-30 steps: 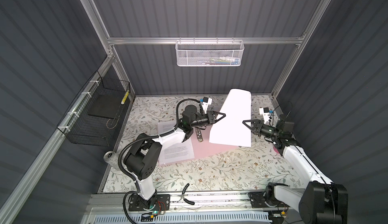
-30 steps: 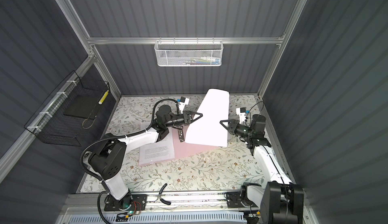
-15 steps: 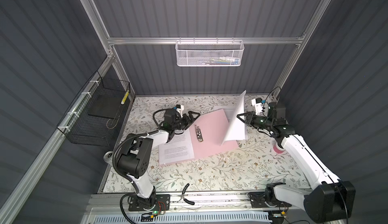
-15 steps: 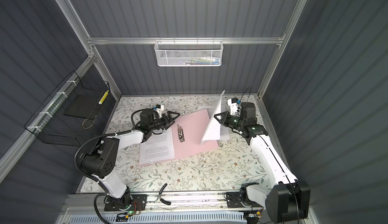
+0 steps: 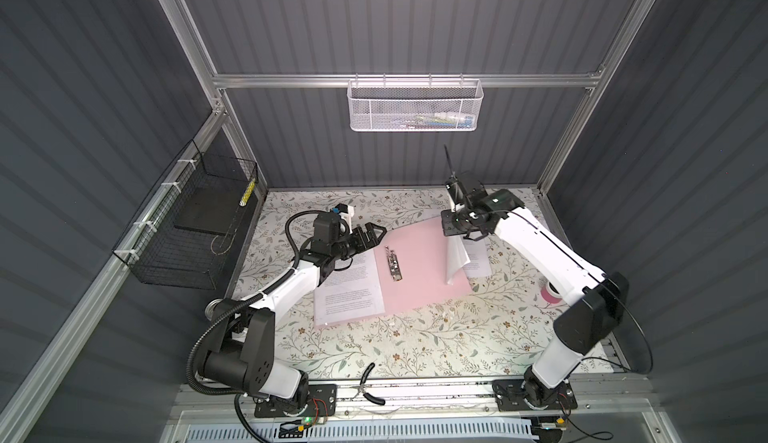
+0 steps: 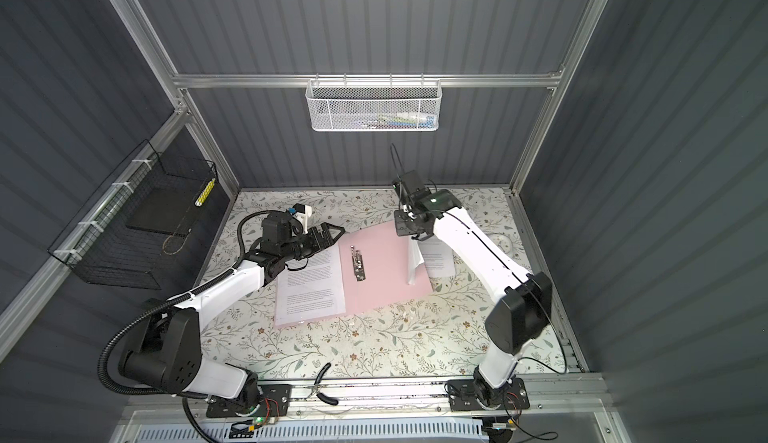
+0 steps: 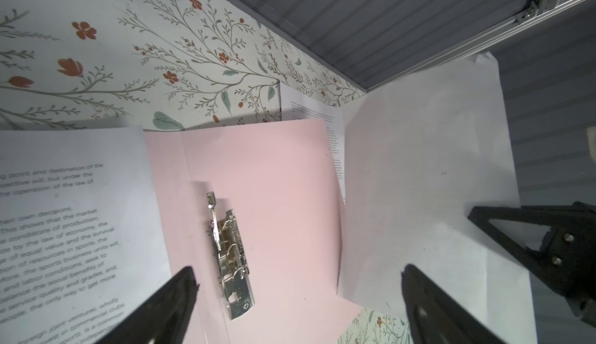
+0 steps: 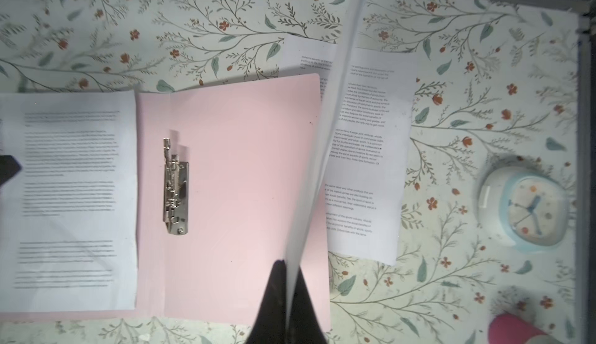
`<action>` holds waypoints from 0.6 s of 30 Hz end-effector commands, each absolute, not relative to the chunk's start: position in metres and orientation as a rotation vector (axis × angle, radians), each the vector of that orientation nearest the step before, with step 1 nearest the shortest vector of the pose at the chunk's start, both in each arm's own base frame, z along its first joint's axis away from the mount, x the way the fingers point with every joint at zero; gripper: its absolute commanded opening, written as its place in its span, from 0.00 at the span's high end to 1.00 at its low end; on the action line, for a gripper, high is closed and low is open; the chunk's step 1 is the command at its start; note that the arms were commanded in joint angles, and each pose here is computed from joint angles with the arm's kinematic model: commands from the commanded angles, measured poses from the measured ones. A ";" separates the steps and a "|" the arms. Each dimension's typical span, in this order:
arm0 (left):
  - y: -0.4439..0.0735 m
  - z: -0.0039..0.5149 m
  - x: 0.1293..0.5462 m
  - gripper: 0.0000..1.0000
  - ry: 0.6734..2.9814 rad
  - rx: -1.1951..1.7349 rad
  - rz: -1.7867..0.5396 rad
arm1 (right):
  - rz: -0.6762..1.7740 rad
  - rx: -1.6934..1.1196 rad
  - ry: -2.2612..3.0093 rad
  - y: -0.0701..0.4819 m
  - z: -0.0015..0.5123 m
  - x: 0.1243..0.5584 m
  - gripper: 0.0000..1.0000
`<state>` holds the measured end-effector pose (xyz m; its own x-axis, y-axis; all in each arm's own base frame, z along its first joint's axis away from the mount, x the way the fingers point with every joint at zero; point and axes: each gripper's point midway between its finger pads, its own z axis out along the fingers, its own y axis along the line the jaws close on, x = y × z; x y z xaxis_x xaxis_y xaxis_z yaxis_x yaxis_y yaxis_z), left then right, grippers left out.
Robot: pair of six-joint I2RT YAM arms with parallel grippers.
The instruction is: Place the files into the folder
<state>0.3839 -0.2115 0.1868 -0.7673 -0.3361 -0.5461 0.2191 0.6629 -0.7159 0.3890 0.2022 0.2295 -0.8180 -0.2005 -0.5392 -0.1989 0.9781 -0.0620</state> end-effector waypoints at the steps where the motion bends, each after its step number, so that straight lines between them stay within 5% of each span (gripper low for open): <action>1: -0.200 0.180 0.378 0.00 2.237 -0.077 -0.993 | -0.261 -0.450 2.641 0.196 0.206 0.375 1.00; 9: -0.177 0.179 0.380 0.01 2.235 -0.125 -0.956 | -0.168 -0.593 2.711 0.271 0.159 0.377 0.99; 14: -0.171 0.173 0.382 0.01 2.244 -0.146 -0.955 | -0.028 -0.682 2.746 0.317 0.137 0.366 0.62; 18: -0.174 0.156 0.383 0.01 2.273 -0.148 -0.969 | 0.189 -0.679 2.771 0.336 0.139 0.356 0.46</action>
<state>0.3876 -0.1720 0.1734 -0.7542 -0.3679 -0.5440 0.1432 0.7163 -0.6830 0.3626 0.3237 0.1242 -0.8386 -0.4670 -0.2804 -0.4681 0.8811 -0.0676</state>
